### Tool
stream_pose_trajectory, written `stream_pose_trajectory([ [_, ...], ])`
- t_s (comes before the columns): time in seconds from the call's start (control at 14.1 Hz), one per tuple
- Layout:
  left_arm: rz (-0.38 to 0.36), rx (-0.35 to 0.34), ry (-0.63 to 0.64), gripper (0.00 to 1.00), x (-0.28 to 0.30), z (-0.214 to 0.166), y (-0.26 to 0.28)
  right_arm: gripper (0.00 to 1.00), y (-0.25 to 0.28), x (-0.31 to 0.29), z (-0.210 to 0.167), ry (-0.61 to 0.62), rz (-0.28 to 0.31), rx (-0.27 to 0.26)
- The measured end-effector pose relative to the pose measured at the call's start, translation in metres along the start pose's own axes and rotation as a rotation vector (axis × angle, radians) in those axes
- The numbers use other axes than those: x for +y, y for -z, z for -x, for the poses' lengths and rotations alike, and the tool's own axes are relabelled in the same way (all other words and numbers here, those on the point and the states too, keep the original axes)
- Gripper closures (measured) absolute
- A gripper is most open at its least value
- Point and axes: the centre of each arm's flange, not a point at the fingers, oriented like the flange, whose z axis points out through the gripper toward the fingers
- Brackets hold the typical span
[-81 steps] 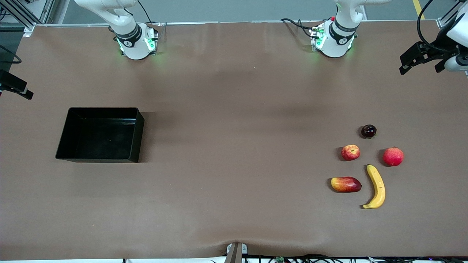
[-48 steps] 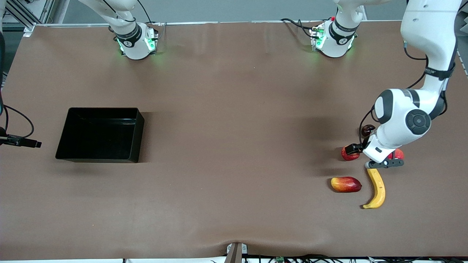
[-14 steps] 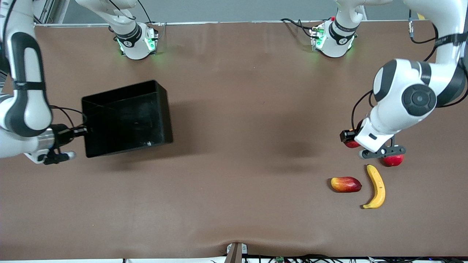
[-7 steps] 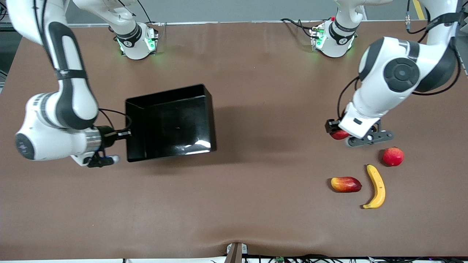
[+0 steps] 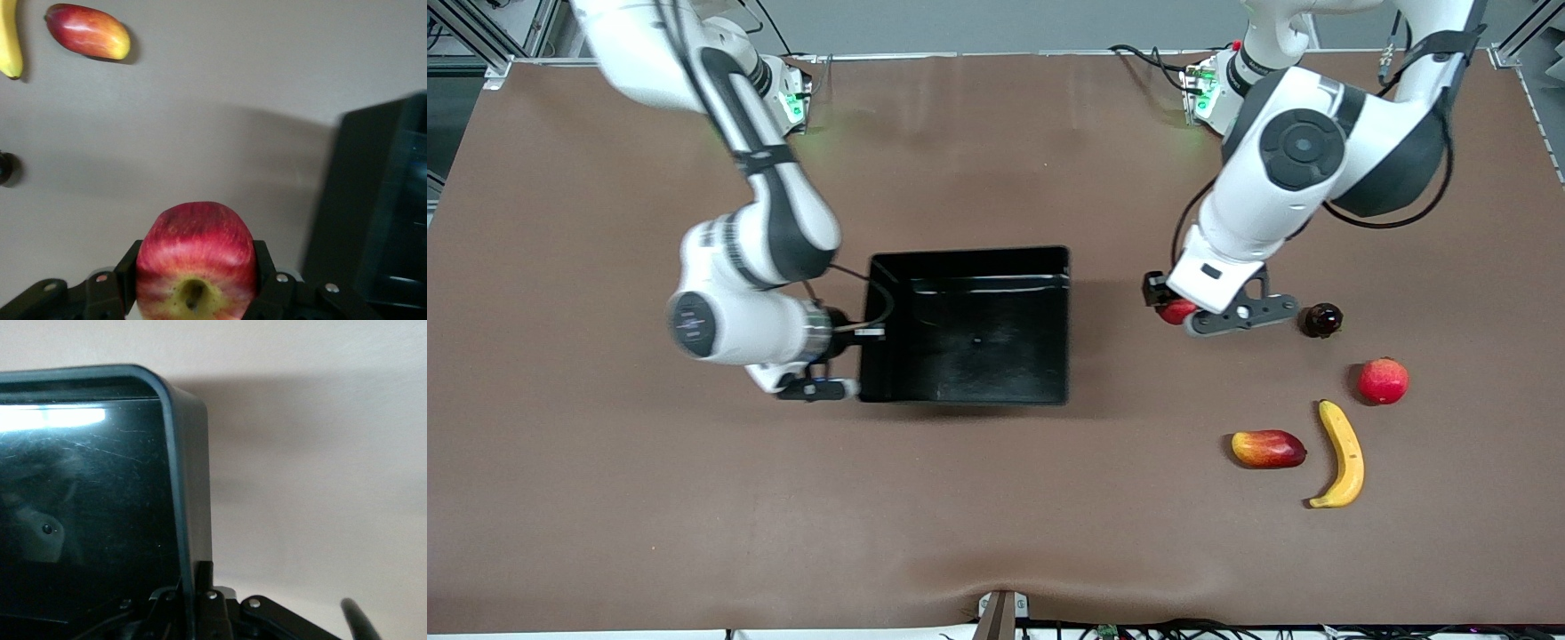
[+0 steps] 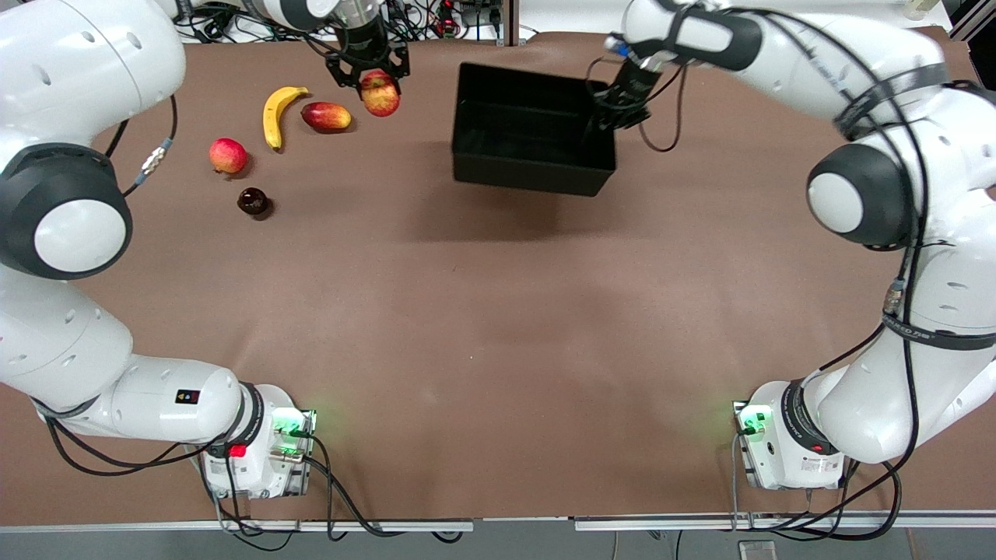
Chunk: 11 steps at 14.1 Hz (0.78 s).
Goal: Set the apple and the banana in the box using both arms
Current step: 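Slide the black box toward the fruit while the left gripper carries the apple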
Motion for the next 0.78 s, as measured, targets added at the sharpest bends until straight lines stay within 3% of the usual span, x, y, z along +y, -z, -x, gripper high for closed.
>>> stream_pose_trajectory([
  [0.14, 0.003, -0.005, -0.003, 0.32, 0.010, 0.004, -0.003, 0.96, -0.021, -0.013, 0.003, 0.014, 0.015, -0.006],
  [0.36, 0.005, -0.024, 0.032, 0.32, 0.030, 0.014, -0.019, 0.96, -0.043, -0.038, 0.002, -0.042, 0.020, 0.036],
  [0.78, 0.028, -0.085, 0.109, 0.32, 0.095, 0.042, -0.101, 0.96, -0.109, -0.070, 0.008, -0.073, 0.046, 0.087],
])
